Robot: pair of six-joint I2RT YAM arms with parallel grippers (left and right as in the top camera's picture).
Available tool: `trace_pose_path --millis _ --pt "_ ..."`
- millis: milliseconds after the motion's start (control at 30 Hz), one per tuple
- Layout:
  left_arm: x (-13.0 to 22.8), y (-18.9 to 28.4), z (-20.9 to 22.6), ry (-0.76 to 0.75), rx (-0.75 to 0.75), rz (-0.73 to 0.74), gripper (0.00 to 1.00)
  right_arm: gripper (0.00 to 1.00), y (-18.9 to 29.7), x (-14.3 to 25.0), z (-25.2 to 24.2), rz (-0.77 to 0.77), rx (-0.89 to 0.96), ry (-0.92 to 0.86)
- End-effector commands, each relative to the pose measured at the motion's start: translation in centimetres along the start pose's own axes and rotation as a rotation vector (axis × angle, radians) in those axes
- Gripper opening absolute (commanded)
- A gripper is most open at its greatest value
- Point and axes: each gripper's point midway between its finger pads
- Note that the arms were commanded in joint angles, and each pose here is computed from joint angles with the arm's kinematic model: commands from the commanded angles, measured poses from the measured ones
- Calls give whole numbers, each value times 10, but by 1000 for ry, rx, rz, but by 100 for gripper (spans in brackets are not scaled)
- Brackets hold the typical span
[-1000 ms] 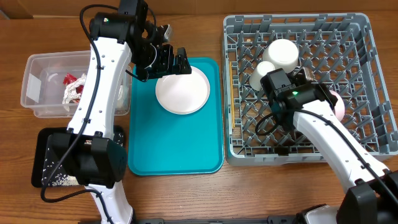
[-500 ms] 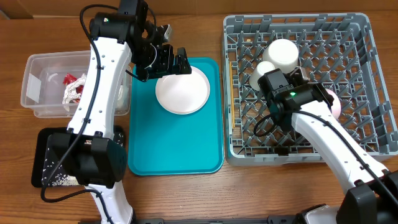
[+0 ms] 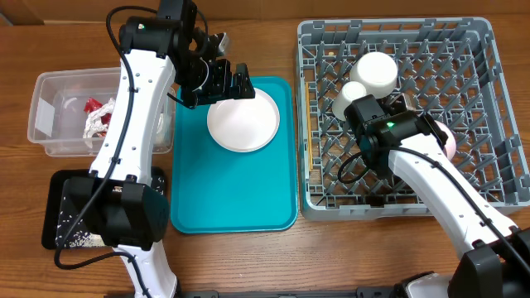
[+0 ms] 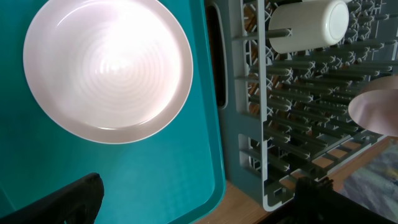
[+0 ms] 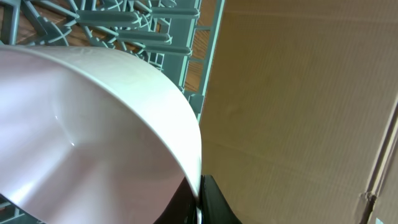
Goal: Sort waste into correct bins and load items into the dishwasher
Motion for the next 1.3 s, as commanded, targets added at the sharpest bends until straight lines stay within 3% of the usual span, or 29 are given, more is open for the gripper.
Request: trace_pose_path --millis 0,200,467,1267 --pt "-2 16 -10 -52 0 -47 100 4 0 -1 22 -5 -102 1" --pt "-2 16 -10 -52 0 -47 100 4 0 -19 -14 -53 93 -92" --pt "-2 16 -10 -52 0 -47 100 4 5 -29 -41 -61 243 -77" --pt "-2 16 -10 -52 0 -47 100 4 -3 -45 -8 -26 277 89"
Point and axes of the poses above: each gripper's point midway between its finger pads, its own y axis back along the fingers, its own z axis along the line the jaws close on, x = y × z
